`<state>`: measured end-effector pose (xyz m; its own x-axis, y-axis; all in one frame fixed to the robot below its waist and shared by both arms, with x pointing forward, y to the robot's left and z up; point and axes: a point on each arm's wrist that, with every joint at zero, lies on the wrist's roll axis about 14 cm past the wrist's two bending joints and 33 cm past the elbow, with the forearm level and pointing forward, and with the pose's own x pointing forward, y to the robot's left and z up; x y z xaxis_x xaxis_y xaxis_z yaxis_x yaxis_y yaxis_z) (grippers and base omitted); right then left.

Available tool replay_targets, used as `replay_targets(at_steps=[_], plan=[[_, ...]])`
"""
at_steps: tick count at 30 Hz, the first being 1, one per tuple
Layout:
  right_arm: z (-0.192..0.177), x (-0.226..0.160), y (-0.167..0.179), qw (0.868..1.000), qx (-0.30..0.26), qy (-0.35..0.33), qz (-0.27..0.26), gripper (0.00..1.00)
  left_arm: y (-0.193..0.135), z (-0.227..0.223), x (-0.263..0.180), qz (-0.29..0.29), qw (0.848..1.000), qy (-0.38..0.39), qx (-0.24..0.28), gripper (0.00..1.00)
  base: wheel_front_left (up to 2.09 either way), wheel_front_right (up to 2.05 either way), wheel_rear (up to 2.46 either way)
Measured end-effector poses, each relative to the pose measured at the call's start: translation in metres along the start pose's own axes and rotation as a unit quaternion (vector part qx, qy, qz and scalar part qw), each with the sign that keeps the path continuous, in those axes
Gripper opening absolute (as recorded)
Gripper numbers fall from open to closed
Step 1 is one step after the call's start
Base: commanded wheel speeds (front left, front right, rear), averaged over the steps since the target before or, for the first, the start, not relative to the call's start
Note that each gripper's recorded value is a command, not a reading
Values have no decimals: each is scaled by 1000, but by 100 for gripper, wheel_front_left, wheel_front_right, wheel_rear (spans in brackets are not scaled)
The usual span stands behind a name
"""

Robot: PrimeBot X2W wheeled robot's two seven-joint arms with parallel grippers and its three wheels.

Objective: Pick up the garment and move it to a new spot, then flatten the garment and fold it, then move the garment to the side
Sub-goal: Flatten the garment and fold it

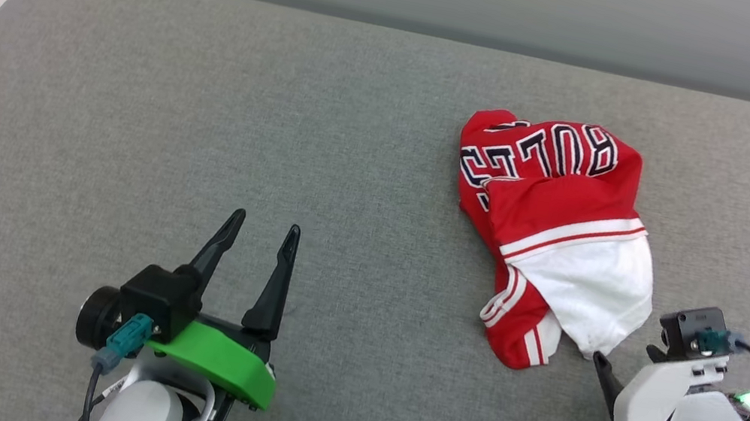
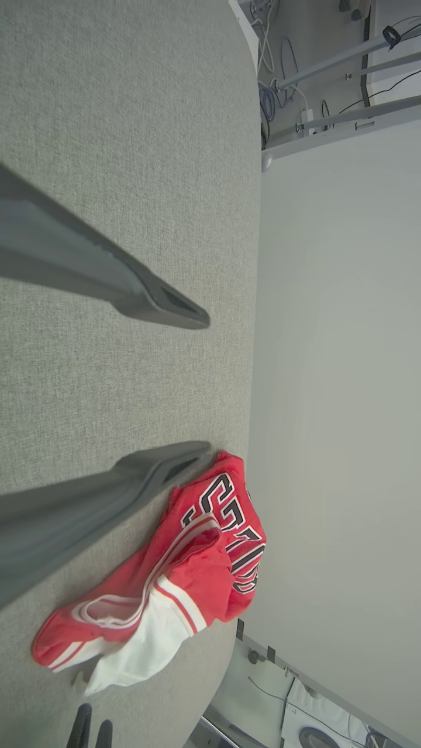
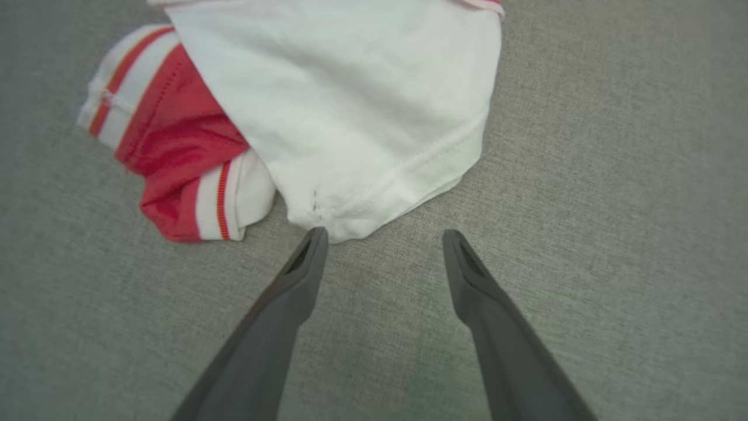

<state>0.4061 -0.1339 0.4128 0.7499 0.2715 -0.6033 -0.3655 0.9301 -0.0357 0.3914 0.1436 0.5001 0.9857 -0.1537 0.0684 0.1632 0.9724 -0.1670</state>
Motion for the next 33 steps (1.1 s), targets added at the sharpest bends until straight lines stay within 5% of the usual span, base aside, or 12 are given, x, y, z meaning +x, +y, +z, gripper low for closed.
replay_targets(at_steps=[14, 15, 17, 18, 25, 33], plan=[[-7, 30, 14, 992, -56, 104, 53, 100, 20, -8, 10, 24, 1000, 11, 5, 100, 0, 0, 0], [-9, 32, 16, 991, -57, 108, 56, 86, 22, -8, 10, 26, 1000, 12, 6, 100, 0, 0, 0], [-11, 35, 17, 990, -58, 114, 61, 5, 25, -10, 10, 30, 999, 15, 6, 100, 0, 0, 0], [-13, 36, 18, 990, -57, 117, 63, 0, 26, -11, 9, 32, 999, 16, 7, 100, 0, 0, 0], [-11, 31, 13, 991, -47, 111, 56, 0, 26, -10, 7, 32, 999, 16, 6, 100, 0, 0, 0], [-16, -8, -43, 995, -12, 97, -21, 0, 7, -2, 12, 6, 1000, 2, 2, 100, 0, 0, 0]])
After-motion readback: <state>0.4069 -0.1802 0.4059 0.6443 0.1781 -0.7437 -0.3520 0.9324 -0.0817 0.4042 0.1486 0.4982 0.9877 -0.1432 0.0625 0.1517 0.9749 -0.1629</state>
